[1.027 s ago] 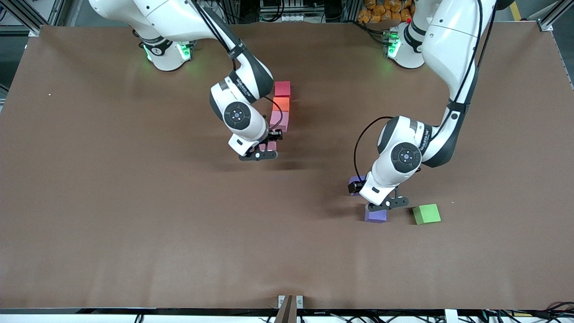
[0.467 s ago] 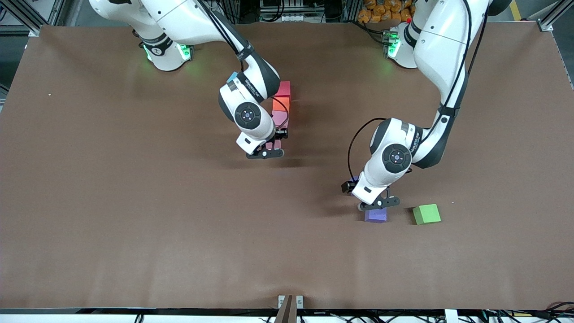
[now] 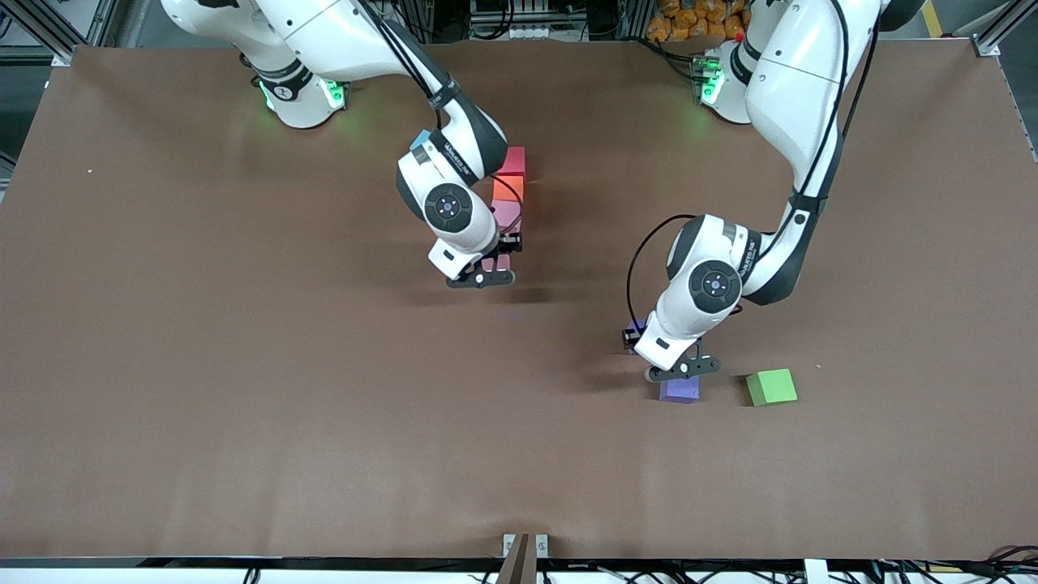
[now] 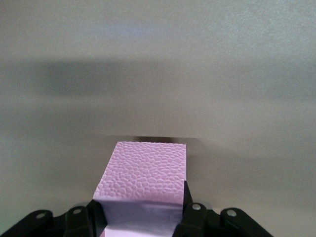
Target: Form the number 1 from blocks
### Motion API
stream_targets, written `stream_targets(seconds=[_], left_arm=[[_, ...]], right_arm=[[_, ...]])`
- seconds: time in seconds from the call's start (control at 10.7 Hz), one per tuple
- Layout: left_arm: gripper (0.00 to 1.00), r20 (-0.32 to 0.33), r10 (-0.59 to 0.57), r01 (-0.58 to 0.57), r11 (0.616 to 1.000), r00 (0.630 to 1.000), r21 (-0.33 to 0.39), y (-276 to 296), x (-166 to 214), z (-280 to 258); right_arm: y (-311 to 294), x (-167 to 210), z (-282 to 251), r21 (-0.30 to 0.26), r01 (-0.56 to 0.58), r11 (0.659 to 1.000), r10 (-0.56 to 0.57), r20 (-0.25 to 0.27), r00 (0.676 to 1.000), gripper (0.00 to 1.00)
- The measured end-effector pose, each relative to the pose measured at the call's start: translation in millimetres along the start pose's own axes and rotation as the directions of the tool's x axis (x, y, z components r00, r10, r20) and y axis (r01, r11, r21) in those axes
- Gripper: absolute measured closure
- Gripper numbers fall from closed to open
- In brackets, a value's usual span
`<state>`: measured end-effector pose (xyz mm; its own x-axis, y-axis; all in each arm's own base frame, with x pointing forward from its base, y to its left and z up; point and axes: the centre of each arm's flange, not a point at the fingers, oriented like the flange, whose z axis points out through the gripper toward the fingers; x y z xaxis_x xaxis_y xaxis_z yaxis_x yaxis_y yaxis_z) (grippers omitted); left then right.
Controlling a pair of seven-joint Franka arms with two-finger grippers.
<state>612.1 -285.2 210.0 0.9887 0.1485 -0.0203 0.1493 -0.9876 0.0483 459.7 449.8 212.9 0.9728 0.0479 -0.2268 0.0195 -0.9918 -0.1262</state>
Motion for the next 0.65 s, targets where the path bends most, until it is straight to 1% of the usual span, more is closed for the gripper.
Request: stream_targets(seconds=[0.19,0.28,0.47,0.56,0.65], left_arm=[[0.46,-0.003,0.005,-0.005,1.000,1.000,-0.002,3.0,-0.7,-1.6],[0.46,-0.005,0.018,-0.018,1.000,1.000,-0.004,10.7,-5.2,-1.6],[0.46,-0.011,0.064,-0.065,0.998,0.998,-0.010,38.7,-22.4,-4.2],[0.46,-0.014,0.084,-0.084,0.996,0.996,-0.014,53.3,-31.9,-9.1],[0.46,-0.016,0.090,-0.091,0.996,0.996,-0.017,67.1,-41.5,-17.8]], right_arm=[[-5.2,-4.8,3.0,0.004,-0.016,1.000,0.016,0.008,1.000,0.44],[-6.9,-6.4,3.9,0.004,-0.033,0.999,0.033,0.009,0.999,0.33],[-6.6,-5.7,3.0,0.004,-0.057,0.998,0.057,0.008,0.998,0.07],[-4.1,-2.3,-1.3,0.005,-0.064,0.998,0.064,0.007,0.998,0.00],[2.4,3.6,-11.3,0.003,-0.076,0.997,0.076,0.014,0.997,0.00]])
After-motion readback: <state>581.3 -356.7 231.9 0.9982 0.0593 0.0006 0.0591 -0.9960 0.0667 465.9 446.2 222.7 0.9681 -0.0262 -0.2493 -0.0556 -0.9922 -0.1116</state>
